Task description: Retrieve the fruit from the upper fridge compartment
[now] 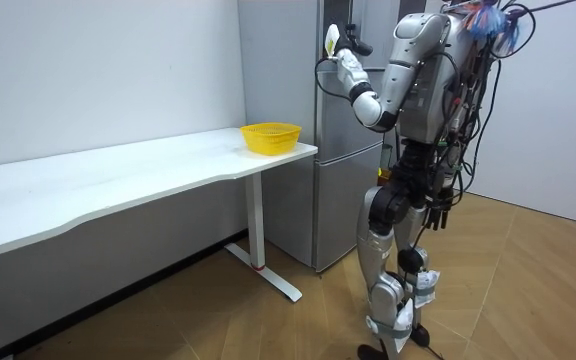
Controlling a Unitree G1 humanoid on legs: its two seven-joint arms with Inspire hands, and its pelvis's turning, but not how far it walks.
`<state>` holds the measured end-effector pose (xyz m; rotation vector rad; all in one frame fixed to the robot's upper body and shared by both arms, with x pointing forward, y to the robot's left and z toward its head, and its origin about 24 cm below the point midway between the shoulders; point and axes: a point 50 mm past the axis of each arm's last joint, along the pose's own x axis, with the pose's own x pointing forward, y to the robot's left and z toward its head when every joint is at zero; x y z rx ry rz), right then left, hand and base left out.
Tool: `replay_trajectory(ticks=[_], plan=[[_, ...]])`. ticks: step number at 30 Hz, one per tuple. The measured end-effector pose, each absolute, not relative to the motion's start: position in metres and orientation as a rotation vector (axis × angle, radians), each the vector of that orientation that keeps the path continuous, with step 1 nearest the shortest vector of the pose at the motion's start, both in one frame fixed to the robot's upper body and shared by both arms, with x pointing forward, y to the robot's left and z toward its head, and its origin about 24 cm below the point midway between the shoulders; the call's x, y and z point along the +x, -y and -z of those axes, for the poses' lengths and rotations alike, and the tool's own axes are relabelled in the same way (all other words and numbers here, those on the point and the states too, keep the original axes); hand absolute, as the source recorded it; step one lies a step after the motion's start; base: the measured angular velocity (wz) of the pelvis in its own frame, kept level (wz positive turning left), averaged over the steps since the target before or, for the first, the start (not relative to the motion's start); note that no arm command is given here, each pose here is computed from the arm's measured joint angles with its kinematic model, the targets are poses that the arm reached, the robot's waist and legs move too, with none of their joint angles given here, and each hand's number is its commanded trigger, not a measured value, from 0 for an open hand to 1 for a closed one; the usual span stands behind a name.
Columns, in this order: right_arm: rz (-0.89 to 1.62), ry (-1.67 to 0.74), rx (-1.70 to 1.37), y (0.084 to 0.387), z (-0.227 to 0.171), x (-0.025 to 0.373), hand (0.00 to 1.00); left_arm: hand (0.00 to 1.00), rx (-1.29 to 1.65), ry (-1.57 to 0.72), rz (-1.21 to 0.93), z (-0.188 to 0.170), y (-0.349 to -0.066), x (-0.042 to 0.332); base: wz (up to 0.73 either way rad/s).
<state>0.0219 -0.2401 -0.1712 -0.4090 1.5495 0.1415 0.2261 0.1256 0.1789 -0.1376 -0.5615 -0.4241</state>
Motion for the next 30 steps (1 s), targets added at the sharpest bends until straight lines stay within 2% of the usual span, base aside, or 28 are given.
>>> replay_trajectory(ticks=[30], plan=[[-0.148,-1.586,-0.388,0.242,0.171,0.016,0.0,0.0,-0.234,0.59,0.504,-0.182,-0.114,0.223,-0.04]])
